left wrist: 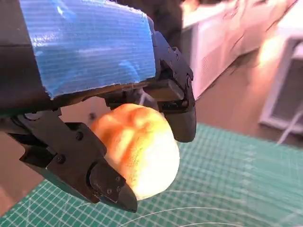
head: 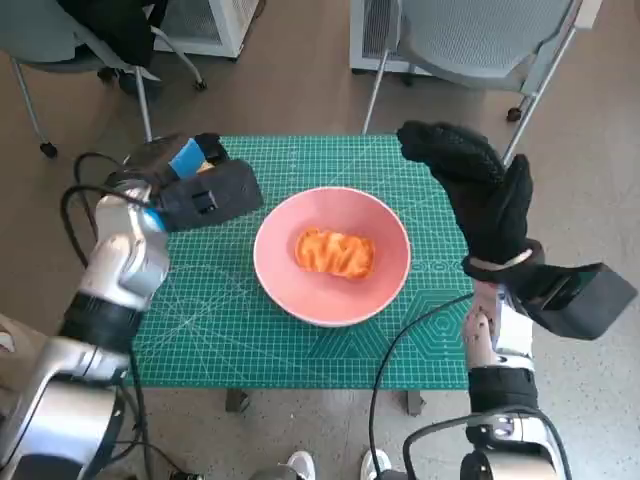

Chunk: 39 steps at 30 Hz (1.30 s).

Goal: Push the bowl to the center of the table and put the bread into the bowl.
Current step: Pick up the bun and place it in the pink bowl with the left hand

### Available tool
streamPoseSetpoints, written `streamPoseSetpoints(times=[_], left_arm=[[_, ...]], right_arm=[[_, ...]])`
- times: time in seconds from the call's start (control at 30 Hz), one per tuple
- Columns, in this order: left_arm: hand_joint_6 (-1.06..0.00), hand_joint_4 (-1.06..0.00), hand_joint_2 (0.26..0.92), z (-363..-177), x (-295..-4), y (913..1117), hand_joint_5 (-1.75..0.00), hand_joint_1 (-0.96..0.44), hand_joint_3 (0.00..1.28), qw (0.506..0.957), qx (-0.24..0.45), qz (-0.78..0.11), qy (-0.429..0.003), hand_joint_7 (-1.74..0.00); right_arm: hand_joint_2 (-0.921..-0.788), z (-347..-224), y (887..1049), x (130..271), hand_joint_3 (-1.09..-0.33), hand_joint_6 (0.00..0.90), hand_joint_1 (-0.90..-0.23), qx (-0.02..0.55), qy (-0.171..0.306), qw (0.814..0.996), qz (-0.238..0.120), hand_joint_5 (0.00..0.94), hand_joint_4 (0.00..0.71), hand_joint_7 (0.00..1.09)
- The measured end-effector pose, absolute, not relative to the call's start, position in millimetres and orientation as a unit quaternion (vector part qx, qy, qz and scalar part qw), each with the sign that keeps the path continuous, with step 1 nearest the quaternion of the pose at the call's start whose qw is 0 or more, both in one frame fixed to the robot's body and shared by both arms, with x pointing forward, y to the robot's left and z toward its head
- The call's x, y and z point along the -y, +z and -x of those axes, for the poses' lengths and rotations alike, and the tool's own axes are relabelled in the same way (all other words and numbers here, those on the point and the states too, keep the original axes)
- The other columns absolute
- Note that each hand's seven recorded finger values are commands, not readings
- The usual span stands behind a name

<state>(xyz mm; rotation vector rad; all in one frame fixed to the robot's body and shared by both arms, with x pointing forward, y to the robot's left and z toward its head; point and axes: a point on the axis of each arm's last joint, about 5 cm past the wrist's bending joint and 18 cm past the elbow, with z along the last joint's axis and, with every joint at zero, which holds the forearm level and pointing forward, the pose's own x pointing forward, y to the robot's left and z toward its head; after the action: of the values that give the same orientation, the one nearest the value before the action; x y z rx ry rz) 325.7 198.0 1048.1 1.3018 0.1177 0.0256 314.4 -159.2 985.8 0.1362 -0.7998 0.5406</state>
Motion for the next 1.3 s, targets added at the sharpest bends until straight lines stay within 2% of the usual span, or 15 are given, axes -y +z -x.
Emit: streamPoseSetpoints(times=[0.13,0.43,0.67,0.9,1.13,1.3], left_arm=[[-0.72,-0.70,0.678,-313.2,-196.8,1055.9,-1.38,0.00,0.48,0.801,-0.030,-0.598,0.016,-0.96],[-0.73,-0.70,0.649,-283.3,-192.1,1076.6,-1.37,0.00,0.52,0.808,0.050,-0.586,0.033,-0.98],[-0.74,-0.75,0.707,-271.6,-185.5,1079.2,-1.25,0.00,0.39,0.803,0.085,-0.588,0.033,-0.99],[-0.73,-0.82,0.833,-261.8,-169.1,1075.0,-1.03,0.00,0.13,0.801,0.118,-0.587,0.018,-1.07],[-0.70,-0.82,0.866,-256.1,-141.4,1069.0,-1.03,0.00,0.08,0.789,0.166,-0.591,-0.019,-1.09],[-0.68,-0.80,0.880,-261.2,-126.2,1058.8,-1.07,0.00,0.07,0.779,0.186,-0.595,-0.064,-1.09]], right_arm=[[-0.921,-315.1,986.4,158.6,-0.876,-0.001,-0.681,0.384,0.261,0.883,-0.066,0.000,0.054,0.25],[-0.921,-315.9,983.0,157.5,-0.877,-0.001,-0.681,0.377,0.265,0.885,-0.069,0.000,0.054,0.25],[-0.921,-316.0,981.4,156.1,-0.876,-0.001,-0.681,0.375,0.266,0.885,-0.071,0.000,0.054,0.25],[-0.921,-315.9,981.3,156.4,-0.876,-0.001,-0.681,0.377,0.267,0.884,-0.071,0.000,0.054,0.25],[-0.921,-316.1,980.5,155.7,-0.877,-0.001,-0.679,0.376,0.268,0.884,-0.073,0.000,0.054,0.25],[-0.921,-316.1,980.0,155.7,-0.879,-0.001,-0.678,0.377,0.268,0.883,-0.074,0.000,0.054,0.25]])
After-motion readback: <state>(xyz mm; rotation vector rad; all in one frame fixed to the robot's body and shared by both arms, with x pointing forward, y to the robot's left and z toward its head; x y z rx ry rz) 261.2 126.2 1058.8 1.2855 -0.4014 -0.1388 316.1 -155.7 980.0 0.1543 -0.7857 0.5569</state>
